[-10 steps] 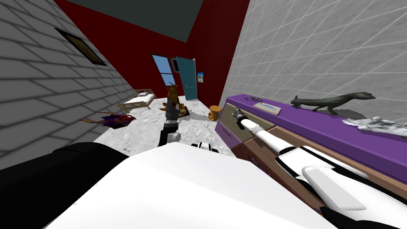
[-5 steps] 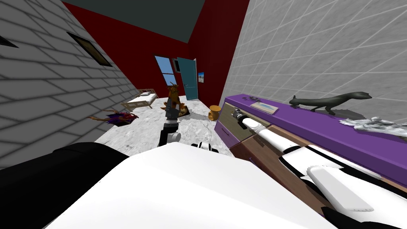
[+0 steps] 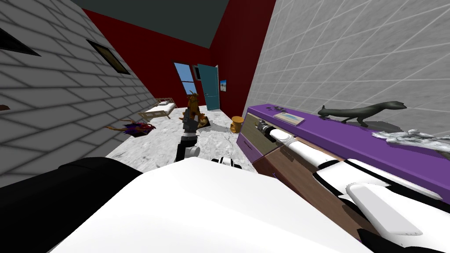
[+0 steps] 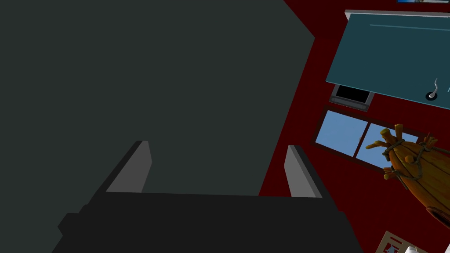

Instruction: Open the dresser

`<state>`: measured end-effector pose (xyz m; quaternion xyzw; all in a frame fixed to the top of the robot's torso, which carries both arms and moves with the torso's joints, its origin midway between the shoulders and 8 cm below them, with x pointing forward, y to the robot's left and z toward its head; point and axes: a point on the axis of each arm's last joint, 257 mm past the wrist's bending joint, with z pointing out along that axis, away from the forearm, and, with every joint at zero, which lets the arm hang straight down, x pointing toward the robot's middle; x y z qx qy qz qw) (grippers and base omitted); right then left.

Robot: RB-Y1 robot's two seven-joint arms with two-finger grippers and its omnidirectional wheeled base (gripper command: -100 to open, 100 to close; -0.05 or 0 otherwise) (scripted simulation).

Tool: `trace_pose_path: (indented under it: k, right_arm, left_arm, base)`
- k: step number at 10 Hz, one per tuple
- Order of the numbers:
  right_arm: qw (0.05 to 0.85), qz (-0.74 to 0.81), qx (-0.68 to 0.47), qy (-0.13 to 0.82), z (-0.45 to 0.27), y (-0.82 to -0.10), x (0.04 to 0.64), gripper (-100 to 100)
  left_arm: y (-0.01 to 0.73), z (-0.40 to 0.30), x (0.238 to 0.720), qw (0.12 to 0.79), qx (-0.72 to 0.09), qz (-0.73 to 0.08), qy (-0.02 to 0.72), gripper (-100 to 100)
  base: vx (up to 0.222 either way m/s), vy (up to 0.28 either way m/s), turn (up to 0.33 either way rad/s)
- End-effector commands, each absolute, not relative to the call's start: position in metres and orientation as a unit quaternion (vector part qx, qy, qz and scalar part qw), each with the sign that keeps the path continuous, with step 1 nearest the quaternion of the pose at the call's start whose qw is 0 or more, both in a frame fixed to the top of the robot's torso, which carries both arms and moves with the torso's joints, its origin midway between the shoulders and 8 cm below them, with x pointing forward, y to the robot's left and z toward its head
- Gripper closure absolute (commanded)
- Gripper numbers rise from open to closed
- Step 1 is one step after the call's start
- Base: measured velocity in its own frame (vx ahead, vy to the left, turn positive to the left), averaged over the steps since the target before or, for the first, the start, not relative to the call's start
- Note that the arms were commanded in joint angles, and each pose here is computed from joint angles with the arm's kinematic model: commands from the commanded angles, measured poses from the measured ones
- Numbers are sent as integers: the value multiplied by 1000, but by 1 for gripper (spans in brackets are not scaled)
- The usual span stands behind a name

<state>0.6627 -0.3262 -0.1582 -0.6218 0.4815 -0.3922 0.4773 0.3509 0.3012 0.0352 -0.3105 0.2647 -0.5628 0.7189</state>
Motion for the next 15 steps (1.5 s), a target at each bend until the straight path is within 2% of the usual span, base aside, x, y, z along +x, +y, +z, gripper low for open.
trace_pose_path:
  k: [1,15]
  right_arm:
    - [469,-371,-643,479,-163,-323,658,-100]
    - [415,-270,-731,469,-182,-319,624,-100]
  left_arm:
    - [301,35,351,719,-311,-563,265,0]
    - [301,35,351,719,-311,-563,265,0]
  base:
    - [-39,-67,56]
    - [-41,-78,46]
